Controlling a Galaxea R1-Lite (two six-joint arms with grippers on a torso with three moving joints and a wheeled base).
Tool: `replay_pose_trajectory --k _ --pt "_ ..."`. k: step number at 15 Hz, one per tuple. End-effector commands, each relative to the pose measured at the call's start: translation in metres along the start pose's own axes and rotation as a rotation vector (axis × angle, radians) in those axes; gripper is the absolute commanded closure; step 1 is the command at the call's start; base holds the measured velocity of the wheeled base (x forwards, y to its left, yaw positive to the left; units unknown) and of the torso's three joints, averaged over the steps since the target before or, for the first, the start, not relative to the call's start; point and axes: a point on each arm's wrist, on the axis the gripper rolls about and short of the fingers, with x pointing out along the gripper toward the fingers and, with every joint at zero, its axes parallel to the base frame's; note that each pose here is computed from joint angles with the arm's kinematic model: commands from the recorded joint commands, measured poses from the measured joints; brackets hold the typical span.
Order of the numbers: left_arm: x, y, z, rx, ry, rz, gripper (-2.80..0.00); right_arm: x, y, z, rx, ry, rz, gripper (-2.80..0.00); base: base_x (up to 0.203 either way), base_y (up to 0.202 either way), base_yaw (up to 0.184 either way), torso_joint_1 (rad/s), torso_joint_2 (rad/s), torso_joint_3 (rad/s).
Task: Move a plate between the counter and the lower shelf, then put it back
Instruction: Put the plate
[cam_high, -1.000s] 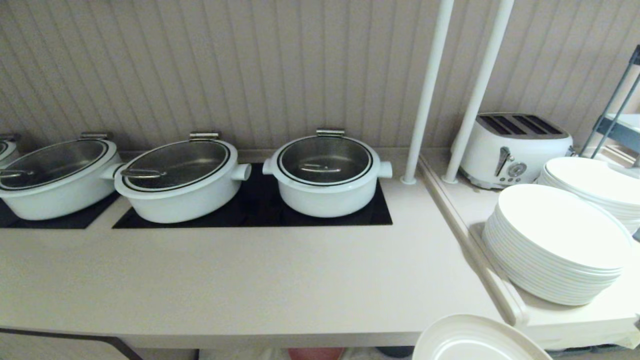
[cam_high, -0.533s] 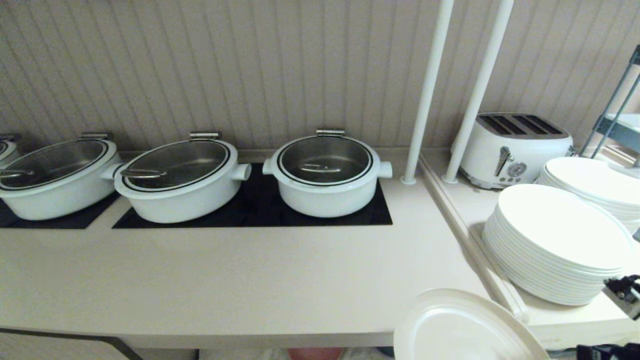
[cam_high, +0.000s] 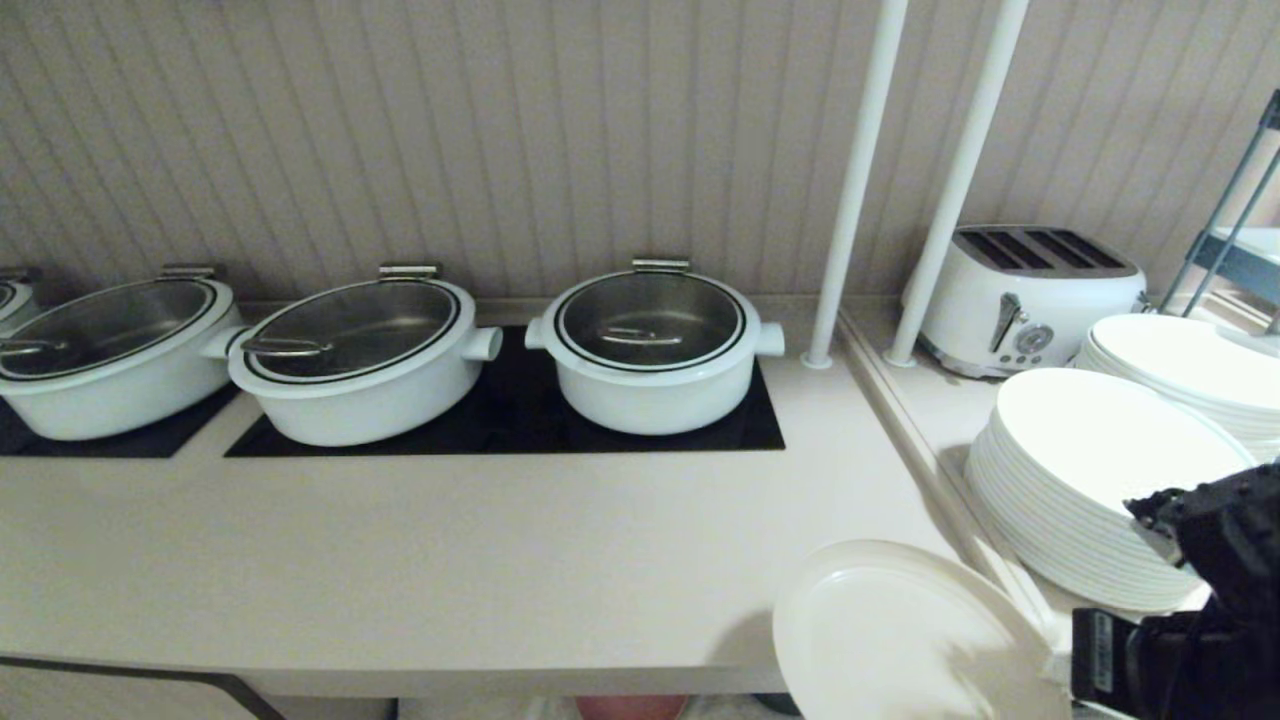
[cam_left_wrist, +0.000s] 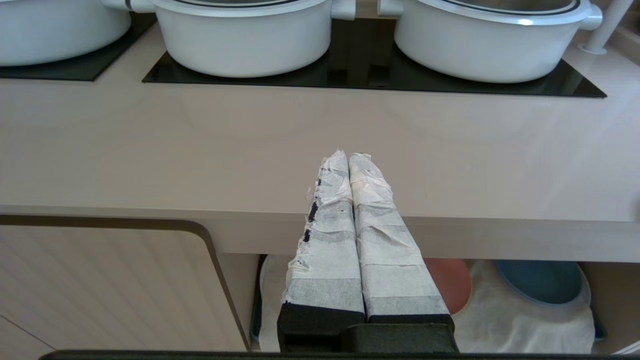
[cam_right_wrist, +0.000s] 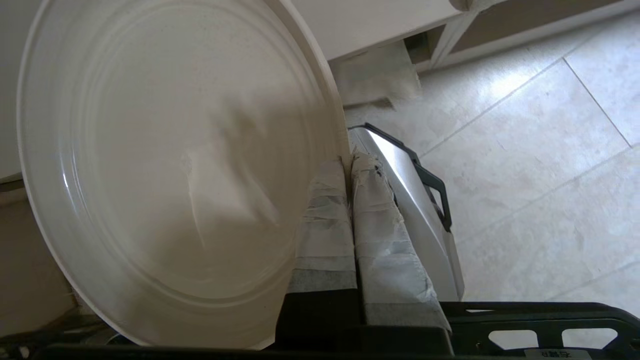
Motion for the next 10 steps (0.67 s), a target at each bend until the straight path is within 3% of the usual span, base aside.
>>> replay_pose_trajectory --k 1,4,7,10 --pt "0.0 0.0 0.0 -0.001 -0.001 0.001 0.0 0.02 0.007 0.008 0.008 0.042 -0.05 0.0 0.0 0.0 0.0 0.0 0.0 0.0" --pt "0.0 0.0 0.0 -0.001 -0.001 0.001 0.0 0.044 0.022 0.024 0.018 -0.02 0.001 0.0 0.0 0.0 0.0 0.0 0.0 0.0" --pt "0.0 0.0 0.0 -0.001 -0.001 0.001 0.0 0.061 0.04 0.041 -0.026 -0.076 0.05 0.0 0.0 0.0 0.0 0.0 0.0 0.0" --pt "0.0 0.0 0.0 -0.001 -0.001 0.001 0.0 0.075 0.052 0.054 -0.029 -0.079 0.049 0.0 0.0 0.0 0.0 0.0 0.0 0.0"
